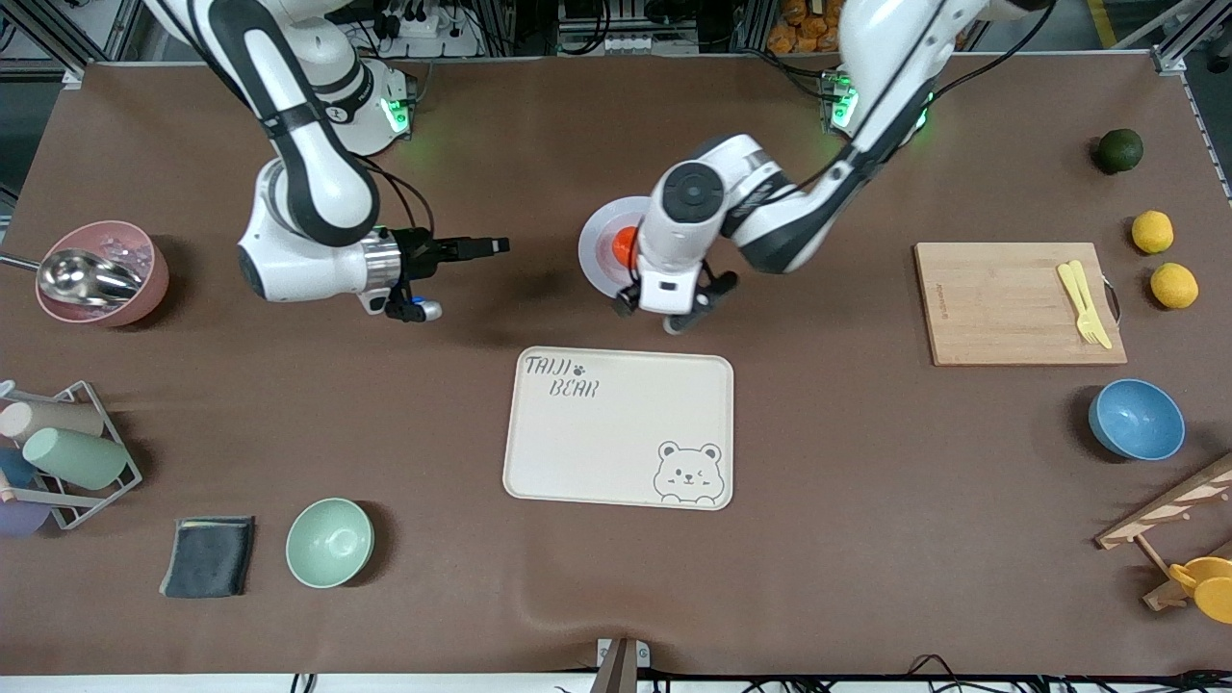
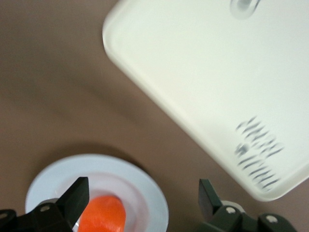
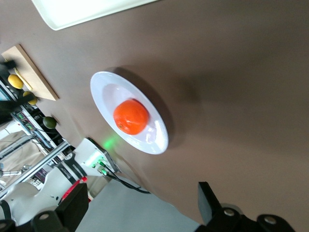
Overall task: Place orange and plate with both arms
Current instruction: 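Open the left gripper to drop the orange onto the plate, then withdraw the left gripper while the right gripper grips the plate rim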
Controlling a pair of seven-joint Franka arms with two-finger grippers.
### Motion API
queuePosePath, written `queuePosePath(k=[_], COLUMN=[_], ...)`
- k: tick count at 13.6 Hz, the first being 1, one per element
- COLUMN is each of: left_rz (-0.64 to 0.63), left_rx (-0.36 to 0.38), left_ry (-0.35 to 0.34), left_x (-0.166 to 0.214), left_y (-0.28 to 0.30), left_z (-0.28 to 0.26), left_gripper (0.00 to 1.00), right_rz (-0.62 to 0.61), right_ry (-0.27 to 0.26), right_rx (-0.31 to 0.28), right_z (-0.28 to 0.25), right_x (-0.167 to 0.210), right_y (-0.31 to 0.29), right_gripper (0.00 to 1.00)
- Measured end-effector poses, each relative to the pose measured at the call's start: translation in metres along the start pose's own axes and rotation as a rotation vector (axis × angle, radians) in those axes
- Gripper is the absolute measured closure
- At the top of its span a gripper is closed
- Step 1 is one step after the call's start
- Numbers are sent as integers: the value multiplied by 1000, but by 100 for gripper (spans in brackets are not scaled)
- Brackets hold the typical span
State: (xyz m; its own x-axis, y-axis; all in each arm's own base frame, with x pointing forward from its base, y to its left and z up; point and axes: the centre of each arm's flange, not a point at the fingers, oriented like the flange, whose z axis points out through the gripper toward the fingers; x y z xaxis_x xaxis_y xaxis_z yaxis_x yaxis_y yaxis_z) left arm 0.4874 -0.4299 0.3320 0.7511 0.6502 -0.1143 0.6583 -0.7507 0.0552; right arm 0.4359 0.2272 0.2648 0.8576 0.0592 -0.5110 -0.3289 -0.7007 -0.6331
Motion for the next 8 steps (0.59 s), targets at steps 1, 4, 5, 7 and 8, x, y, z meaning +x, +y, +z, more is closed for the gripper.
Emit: queuePosePath(k=[1,4,5,7,8], left_rz=[3,61,90,134,147], left_rx=[-20,-27,-22,-21,-25], left_ry=[33,102,113,134,145], left_x=[31,130,164,230,256], left_y=[-3,-25,-37,-69,-85], left_z=[-35,-128,-155,-201,-216], left_gripper=[0,0,0,0,0], right_rz=[-7,-38,-53,-78,-78], right_ry=[13,37,39,41,45], right_rx=[21,85,105,127,133], right_z=[18,82,101,125,131], right_x=[-4,-15,-15,-8,-4], right_y=[-3,0,6,28,39], right_gripper=[0,0,0,0,0])
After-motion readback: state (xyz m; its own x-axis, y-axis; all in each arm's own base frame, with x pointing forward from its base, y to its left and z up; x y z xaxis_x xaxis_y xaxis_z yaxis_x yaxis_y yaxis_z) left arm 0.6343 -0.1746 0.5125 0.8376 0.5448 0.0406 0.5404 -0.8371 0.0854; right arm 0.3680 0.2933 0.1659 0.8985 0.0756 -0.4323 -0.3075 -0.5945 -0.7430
